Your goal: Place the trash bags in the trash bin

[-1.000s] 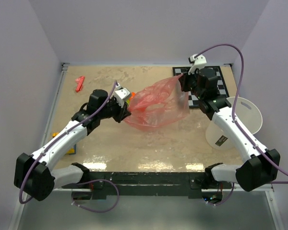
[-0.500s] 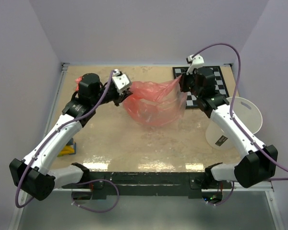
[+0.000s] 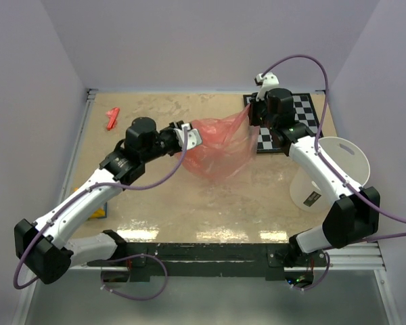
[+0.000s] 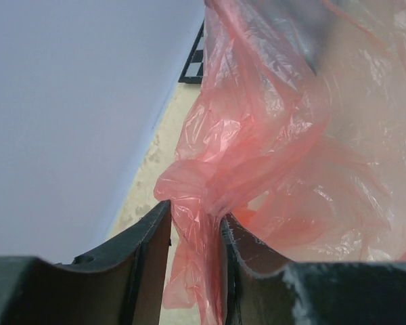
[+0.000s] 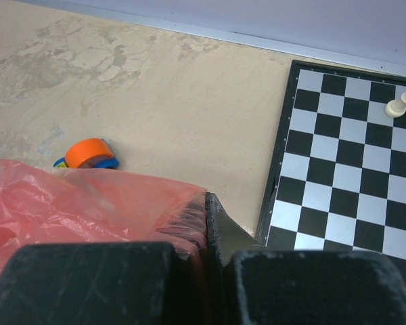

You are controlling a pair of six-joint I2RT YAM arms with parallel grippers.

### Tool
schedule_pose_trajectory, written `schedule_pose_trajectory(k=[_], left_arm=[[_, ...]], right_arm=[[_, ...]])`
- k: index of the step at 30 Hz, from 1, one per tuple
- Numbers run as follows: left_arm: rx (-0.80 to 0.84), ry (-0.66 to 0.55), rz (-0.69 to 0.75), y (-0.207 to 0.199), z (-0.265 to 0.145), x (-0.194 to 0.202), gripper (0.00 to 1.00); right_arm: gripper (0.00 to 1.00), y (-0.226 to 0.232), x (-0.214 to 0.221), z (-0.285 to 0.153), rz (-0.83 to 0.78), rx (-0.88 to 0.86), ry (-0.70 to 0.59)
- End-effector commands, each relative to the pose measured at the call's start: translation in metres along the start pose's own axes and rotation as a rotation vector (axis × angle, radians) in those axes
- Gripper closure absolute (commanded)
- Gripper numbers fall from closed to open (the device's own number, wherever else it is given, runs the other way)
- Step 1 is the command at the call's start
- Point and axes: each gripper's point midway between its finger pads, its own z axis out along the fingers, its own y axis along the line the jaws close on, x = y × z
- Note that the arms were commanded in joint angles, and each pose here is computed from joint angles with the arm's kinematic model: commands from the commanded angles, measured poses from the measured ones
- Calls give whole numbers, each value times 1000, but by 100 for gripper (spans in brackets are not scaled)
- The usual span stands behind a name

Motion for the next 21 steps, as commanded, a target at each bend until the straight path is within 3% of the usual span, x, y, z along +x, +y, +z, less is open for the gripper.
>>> schedule_pose_trajectory(k=[1, 4, 8, 12, 15, 18, 21], left_arm=[[-126, -32, 231, 18, -14, -18, 70], [-129, -14, 273, 17, -13, -18, 70], [-191, 13, 410, 23, -17, -19, 60], [-228, -50, 528, 21, -22, -32, 55], [-163, -75, 549, 8, -21, -35, 71], [-28, -119, 546, -13, -25, -43, 100], [-59, -179, 435, -9, -36, -61, 100]], right_arm=[[100, 6, -31, -8, -2, -22, -80], [100, 5, -29, -9, -1, -20, -77], [100, 5, -28, -9, -1, -21, -72], [100, 7, -26, -7, -1, -30, -66], [100, 7, -28, -5, -1, -32, -71], [100, 6, -28, -4, -2, -23, -70], [100, -2, -21, 1, -3, 14, -54]])
